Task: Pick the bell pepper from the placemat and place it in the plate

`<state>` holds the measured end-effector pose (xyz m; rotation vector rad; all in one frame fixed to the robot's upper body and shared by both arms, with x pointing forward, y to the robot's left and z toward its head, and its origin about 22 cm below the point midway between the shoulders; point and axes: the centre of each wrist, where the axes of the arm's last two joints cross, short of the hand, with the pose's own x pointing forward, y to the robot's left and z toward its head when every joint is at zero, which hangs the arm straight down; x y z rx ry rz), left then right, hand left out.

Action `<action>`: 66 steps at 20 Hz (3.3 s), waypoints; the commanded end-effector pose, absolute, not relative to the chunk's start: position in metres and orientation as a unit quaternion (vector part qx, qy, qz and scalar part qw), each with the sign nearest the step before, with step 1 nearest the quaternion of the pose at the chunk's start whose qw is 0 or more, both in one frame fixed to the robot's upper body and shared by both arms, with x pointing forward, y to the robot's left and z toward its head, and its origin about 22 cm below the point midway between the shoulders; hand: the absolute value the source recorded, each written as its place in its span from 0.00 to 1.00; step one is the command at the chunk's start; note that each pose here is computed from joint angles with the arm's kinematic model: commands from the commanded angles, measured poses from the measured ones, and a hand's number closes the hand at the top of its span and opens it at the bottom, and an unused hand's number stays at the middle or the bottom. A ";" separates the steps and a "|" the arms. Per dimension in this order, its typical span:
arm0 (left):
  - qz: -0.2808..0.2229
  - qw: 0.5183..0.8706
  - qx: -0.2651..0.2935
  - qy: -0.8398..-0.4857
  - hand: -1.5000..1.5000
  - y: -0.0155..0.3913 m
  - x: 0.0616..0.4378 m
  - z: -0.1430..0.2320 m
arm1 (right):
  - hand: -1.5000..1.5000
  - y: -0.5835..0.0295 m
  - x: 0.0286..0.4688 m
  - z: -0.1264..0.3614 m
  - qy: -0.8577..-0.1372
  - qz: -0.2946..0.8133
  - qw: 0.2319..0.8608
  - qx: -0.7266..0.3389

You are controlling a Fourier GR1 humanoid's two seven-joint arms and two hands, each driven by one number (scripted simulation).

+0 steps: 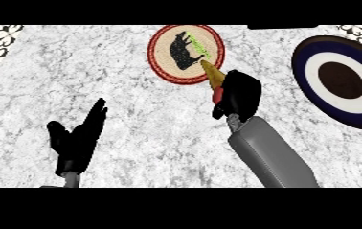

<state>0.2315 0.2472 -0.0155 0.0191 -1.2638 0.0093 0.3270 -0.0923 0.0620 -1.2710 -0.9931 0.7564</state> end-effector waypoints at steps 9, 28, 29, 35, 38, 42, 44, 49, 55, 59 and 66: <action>-0.018 0.808 -0.013 -0.589 0.50 0.238 0.233 -0.013 | 1.00 -0.224 0.416 0.185 -0.358 -0.069 0.528 -0.767; -0.023 0.813 -0.003 -0.582 0.50 0.235 0.242 -0.014 | 1.00 -0.317 0.400 0.188 -0.292 -0.297 0.363 -0.834; -0.019 0.815 -0.020 -0.579 0.50 0.232 0.236 -0.019 | 1.00 -0.333 0.393 0.189 -0.279 -0.302 0.336 -0.847; -0.015 0.818 -0.008 -0.574 0.50 0.234 0.235 -0.020 | 1.00 -0.357 0.371 0.158 -0.254 -0.349 0.324 -0.842; -0.016 0.826 -0.009 -0.564 0.50 0.235 0.231 -0.022 | 1.00 -0.369 0.354 0.129 -0.242 -0.353 0.315 -0.847; -0.012 0.825 -0.008 -0.565 0.50 0.239 0.229 -0.026 | 1.00 -0.396 0.336 0.109 -0.225 -0.373 0.312 -0.844; -0.006 0.825 -0.010 -0.566 0.50 0.238 0.235 -0.028 | 1.00 -0.398 0.337 0.107 -0.230 -0.379 0.308 -0.842; -0.007 0.824 -0.007 -0.567 0.50 0.238 0.222 -0.030 | 0.00 -0.417 0.325 0.055 -0.126 -0.400 0.470 -0.777; -0.013 0.822 -0.009 -0.570 0.50 0.234 0.235 -0.022 | 0.00 -0.430 0.329 0.027 -0.210 -0.409 0.470 -0.754; -0.011 0.821 -0.002 -0.571 0.50 0.237 0.230 -0.030 | 0.00 -0.433 0.341 0.042 -0.285 -0.417 0.413 -0.758; -0.009 0.824 -0.001 -0.567 0.50 0.244 0.240 -0.023 | 0.00 -0.416 0.340 0.048 -0.346 -0.481 0.316 -0.741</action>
